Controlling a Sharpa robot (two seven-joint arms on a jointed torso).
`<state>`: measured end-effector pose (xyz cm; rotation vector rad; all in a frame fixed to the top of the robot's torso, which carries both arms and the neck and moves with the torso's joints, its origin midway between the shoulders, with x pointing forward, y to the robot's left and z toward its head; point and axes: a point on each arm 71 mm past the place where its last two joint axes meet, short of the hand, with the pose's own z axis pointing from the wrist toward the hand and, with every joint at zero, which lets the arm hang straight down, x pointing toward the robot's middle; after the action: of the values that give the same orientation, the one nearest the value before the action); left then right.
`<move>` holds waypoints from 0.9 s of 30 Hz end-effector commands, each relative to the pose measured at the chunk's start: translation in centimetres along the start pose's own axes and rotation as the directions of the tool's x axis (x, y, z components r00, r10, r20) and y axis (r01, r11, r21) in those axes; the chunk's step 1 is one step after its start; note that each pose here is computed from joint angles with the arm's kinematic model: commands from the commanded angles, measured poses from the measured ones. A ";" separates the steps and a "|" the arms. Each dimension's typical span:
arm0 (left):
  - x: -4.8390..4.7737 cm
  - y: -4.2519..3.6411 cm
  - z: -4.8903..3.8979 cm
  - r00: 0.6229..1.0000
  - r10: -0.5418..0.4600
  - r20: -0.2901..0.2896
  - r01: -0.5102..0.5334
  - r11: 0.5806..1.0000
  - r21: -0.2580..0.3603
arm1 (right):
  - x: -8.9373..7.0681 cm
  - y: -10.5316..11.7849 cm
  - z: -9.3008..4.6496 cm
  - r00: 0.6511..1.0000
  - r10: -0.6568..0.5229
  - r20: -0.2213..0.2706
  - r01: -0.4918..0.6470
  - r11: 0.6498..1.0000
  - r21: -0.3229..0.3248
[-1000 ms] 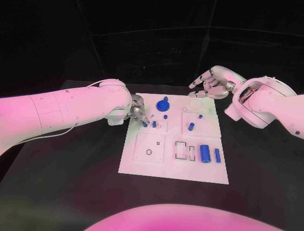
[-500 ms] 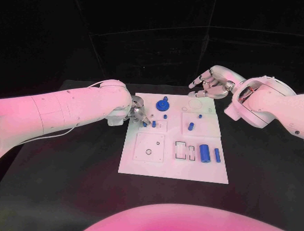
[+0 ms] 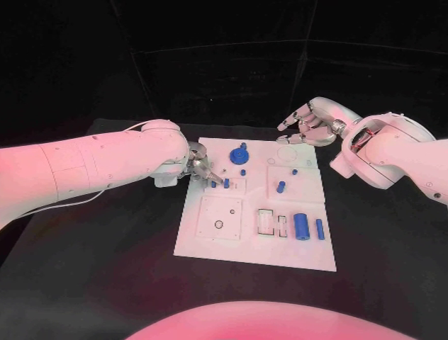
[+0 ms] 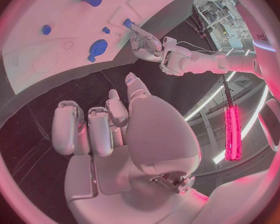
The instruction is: Assemble the parts on the task board
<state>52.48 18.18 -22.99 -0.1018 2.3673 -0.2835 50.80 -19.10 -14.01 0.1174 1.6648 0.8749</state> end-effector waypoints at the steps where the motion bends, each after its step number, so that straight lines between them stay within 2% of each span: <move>1: -0.46 0.20 -0.24 0.997 -0.043 0.072 0.042 0.999 0.016 | -0.1 0.1 0.0 1.000 0.000 0.003 0.000 1.000 -0.005; 5: -1.13 0.47 -0.68 0.981 -0.144 0.134 0.135 0.988 0.075 | -0.1 0.1 0.0 1.000 0.000 0.005 0.000 1.000 -0.003; 8: -1.82 0.43 -1.11 0.955 -0.238 0.178 0.212 0.966 0.149 | -0.2 0.0 0.0 1.000 0.000 0.005 0.000 1.000 -0.002; 12: -2.72 -0.27 -1.68 0.907 -0.358 0.221 0.284 0.909 0.305 | -0.2 0.0 0.0 1.000 -0.001 0.007 0.001 1.000 0.000; 15: -3.17 -0.89 -1.91 0.886 -0.397 0.239 0.285 0.874 0.393 | -0.2 -0.1 0.0 1.000 -0.001 0.007 0.001 1.000 0.001; 20: -3.63 -2.24 -2.05 0.872 -0.399 0.282 0.208 0.825 0.525 | -0.2 0.0 0.0 1.000 -0.001 0.007 0.001 1.000 0.000; 24: -3.44 -3.58 -1.90 0.893 -0.304 0.332 0.050 0.799 0.599 | -0.2 0.0 0.0 1.000 -0.001 0.005 0.001 1.000 -0.001; 27: -2.96 -4.47 -1.60 0.905 -0.208 0.370 -0.073 0.782 0.619 | -0.1 0.1 0.1 1.000 -0.001 0.003 0.001 1.000 -0.003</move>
<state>53.83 15.42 -19.63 -0.1491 1.8463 -0.9063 50.87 -19.18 -14.03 0.1197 1.6648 0.8714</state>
